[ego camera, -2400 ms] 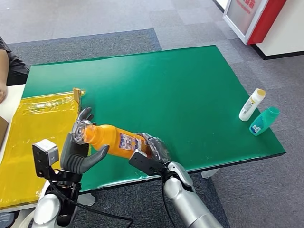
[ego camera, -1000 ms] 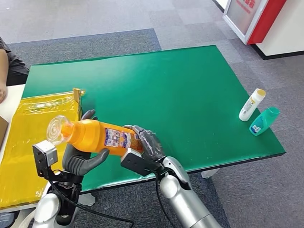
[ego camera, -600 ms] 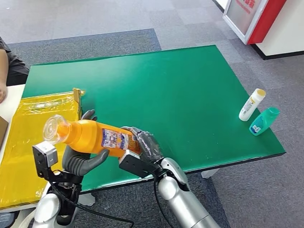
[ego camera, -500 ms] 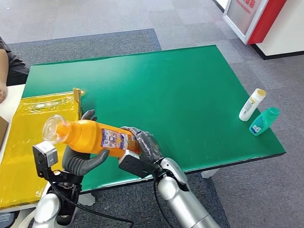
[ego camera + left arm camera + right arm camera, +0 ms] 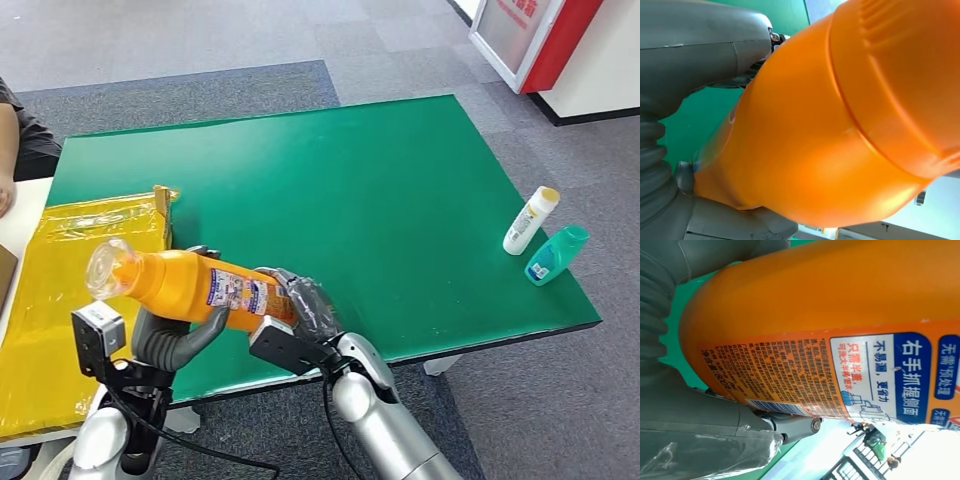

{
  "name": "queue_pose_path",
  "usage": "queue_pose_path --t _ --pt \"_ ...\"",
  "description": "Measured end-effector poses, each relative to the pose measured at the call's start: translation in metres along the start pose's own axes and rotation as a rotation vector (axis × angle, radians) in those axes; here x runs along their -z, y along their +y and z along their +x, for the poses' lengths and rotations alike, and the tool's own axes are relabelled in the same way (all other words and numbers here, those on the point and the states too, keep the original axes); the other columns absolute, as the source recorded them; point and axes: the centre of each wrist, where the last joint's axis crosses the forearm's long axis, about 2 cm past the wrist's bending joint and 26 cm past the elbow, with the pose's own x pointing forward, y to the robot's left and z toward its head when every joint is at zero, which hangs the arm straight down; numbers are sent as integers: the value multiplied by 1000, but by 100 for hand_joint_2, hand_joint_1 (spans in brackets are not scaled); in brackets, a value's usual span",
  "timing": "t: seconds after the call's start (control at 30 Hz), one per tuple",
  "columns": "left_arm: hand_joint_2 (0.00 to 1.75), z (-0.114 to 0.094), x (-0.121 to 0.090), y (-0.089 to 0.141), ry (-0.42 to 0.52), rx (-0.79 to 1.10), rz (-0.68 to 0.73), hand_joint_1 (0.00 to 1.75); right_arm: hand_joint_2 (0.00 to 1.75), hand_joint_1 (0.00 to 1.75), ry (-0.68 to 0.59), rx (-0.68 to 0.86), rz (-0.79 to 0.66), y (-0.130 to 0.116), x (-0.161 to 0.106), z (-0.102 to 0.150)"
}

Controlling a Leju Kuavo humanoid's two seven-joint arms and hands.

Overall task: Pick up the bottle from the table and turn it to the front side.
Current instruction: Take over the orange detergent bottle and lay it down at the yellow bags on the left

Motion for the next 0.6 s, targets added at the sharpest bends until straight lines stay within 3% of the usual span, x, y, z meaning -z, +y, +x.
queue_pose_path --t 0.53,0.6 --pt "175 0 0 0 -21 17 -7 175 175 175 3 4 6 2 0 -1" --pt "175 0 0 0 -21 17 -7 175 175 93 3 4 6 2 0 -1"
